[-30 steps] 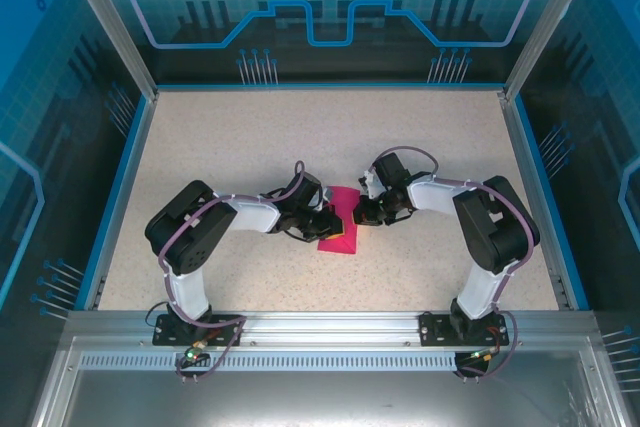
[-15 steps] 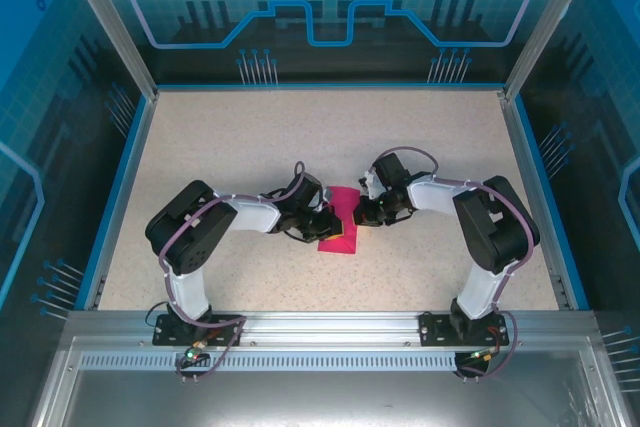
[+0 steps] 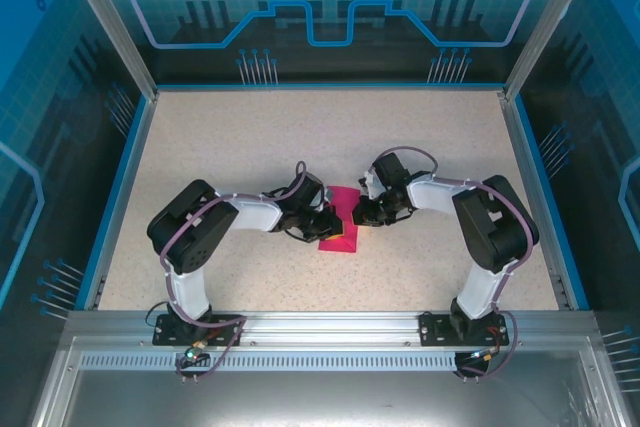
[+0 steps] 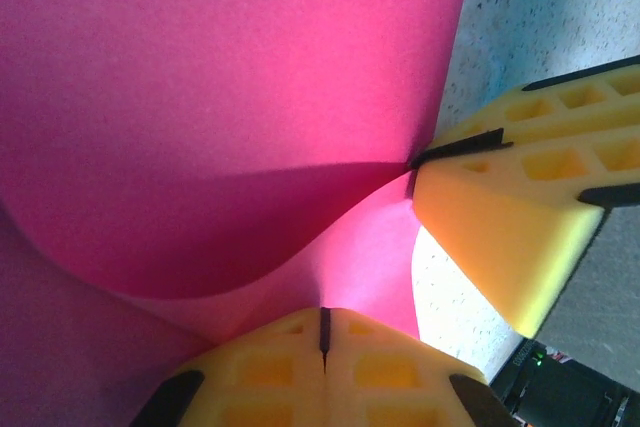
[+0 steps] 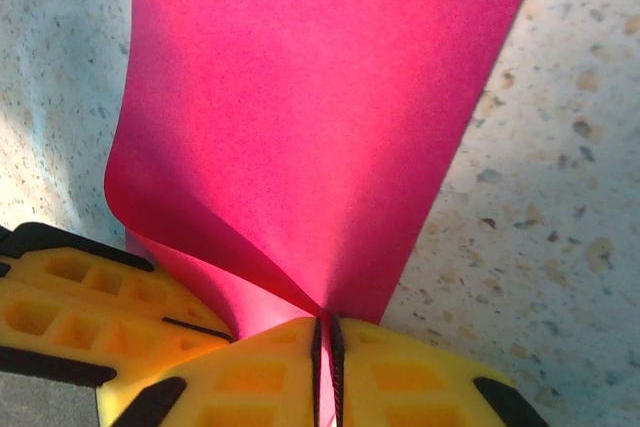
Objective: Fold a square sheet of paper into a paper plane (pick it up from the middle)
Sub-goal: Fold the triangle a second time at the center of the table.
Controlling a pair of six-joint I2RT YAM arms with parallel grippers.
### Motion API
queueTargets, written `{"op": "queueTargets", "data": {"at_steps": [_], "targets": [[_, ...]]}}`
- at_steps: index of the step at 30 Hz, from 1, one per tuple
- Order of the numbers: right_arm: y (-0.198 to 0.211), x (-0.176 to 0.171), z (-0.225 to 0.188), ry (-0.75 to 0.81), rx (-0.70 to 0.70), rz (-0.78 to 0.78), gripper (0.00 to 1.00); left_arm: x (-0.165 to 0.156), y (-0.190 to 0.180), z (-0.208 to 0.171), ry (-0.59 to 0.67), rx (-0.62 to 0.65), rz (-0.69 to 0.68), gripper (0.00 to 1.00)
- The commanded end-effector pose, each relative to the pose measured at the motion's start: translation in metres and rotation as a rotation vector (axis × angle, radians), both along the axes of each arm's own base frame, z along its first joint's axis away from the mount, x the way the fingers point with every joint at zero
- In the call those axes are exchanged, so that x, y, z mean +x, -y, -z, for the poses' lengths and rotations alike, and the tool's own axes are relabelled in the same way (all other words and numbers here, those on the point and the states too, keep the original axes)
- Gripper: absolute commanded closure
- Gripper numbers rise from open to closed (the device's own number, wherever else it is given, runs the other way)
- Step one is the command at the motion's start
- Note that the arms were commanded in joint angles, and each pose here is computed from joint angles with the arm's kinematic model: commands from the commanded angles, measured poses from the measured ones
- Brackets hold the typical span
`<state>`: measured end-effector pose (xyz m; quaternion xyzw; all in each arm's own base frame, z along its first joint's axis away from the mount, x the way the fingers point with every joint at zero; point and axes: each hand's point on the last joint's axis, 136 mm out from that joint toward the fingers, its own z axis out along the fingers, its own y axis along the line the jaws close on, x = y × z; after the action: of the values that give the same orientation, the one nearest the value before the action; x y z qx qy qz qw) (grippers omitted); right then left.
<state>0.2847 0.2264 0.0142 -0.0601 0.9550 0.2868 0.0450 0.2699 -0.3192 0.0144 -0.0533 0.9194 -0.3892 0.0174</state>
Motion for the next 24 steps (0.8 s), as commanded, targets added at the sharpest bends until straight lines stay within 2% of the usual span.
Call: {"op": "queueTargets", "data": {"at_steps": [1,4,9,17,24], "targets": [[0.005,0.009,-0.014,0.032,-0.018,0.015,0.82,-0.011,-0.011,0.024,-0.043,0.103,0.004,1.0],[0.008,0.015,-0.028,0.082,-0.032,0.036,0.78,-0.013,-0.016,0.028,-0.053,0.132,-0.011,1.0],[0.013,0.012,-0.033,0.108,-0.044,0.049,0.77,-0.014,-0.019,0.03,-0.059,0.152,-0.03,1.0],[-0.013,-0.004,-0.016,0.033,0.034,-0.04,0.9,-0.014,-0.018,0.029,-0.057,0.154,-0.039,1.0],[-0.012,-0.008,0.003,-0.005,-0.006,-0.054,0.92,-0.013,-0.016,0.024,-0.05,0.147,-0.037,1.0]]}}
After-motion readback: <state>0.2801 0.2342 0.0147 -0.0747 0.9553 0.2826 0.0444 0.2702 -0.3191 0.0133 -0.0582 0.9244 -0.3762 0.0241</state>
